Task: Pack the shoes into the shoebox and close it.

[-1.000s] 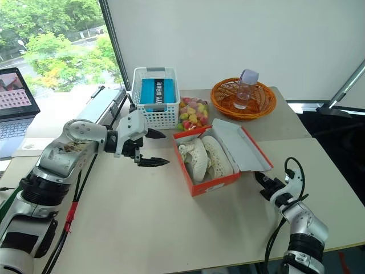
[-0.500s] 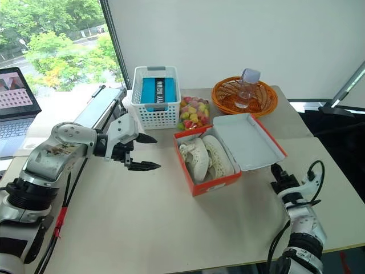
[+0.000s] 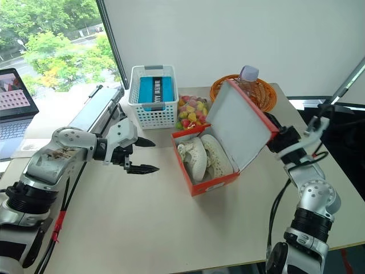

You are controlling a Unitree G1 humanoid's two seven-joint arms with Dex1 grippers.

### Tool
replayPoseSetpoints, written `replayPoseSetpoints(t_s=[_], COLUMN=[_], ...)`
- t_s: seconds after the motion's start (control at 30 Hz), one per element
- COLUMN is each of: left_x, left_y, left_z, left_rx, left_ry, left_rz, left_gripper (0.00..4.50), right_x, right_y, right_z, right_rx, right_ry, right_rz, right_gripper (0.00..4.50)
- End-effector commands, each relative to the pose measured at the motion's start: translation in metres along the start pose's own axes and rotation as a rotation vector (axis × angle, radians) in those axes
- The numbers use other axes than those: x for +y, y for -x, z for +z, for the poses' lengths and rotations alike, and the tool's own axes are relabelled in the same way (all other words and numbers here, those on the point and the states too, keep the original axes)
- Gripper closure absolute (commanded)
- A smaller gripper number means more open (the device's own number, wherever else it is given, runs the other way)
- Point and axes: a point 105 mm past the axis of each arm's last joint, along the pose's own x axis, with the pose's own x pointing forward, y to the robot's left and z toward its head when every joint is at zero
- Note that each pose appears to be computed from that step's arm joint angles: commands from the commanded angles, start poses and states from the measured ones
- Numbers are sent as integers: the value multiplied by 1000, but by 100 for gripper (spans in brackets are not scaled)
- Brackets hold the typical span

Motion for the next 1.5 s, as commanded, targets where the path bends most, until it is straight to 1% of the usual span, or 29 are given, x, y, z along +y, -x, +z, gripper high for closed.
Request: replayPoseSetpoints(t_s=[0.03, 0.23, 0.4, 0.53, 0.63, 0.7, 0.73, 0.8, 0.87, 0.97, 1.03, 1.2, 1.3, 1.37, 1.43, 1.5], left_x=[3, 3, 8, 9, 8, 8, 7, 7, 7, 7, 6, 3, 2, 2, 3, 3], left_y=[8, 10, 9, 9, 9, 9, 9, 10, 11, 13, 13, 11, 10, 10, 9, 8], left_z=[9, 9, 20, 23, 19, 18, 18, 19, 18, 17, 17, 19, 20, 20, 20, 19], left_rx=[-18, -19, -68, -72, -55, -51, -53, -54, -52, -51, -57, -61, -62, -59, -61, -65], left_ry=[-48, -46, -44, -44, -41, -40, -39, -39, -37, -32, -28, -29, -27, -28, -21, -15], left_rz=[39, 62, 110, 125, 124, 126, 127, 131, 135, 149, 153, 154, 154, 152, 151, 151], left_gripper=[0, 0, 0, 0, 0, 0, 0, 0, 0, 0, 0, 0, 0, 0, 0, 0], right_x=[32, 42, 33, 44, 48, 53, 53, 49, 46, 40, 35, 24, 29, 37, 47, 53], right_y=[-16, -27, -40, -57, -70, -73, -71, -65, -60, -47, -41, -36, -40, -46, -51, -52], right_z=[-6, -36, -82, -92, -112, -131, -145, -163, -172, -189, -196, -201, -194, -182, -162, -144], right_rx=[62, 197, 393, 409, 462, 542, 610, 711, 777, 908, 968, 1012, 972, 913, 836, 788], right_ry=[34, 54, 102, 76, 81, 117, 171, 260, 320, 464, 542, 622, 576, 560, 538, 533], right_rz=[115, 151, 97, 153, 155, 187, 197, 206, 219, 251, 260, 256, 263, 285, 307, 316], right_gripper=[445, 445, 445, 445, 445, 445, 445, 445, 445, 445, 445, 445, 445, 445, 445, 445])
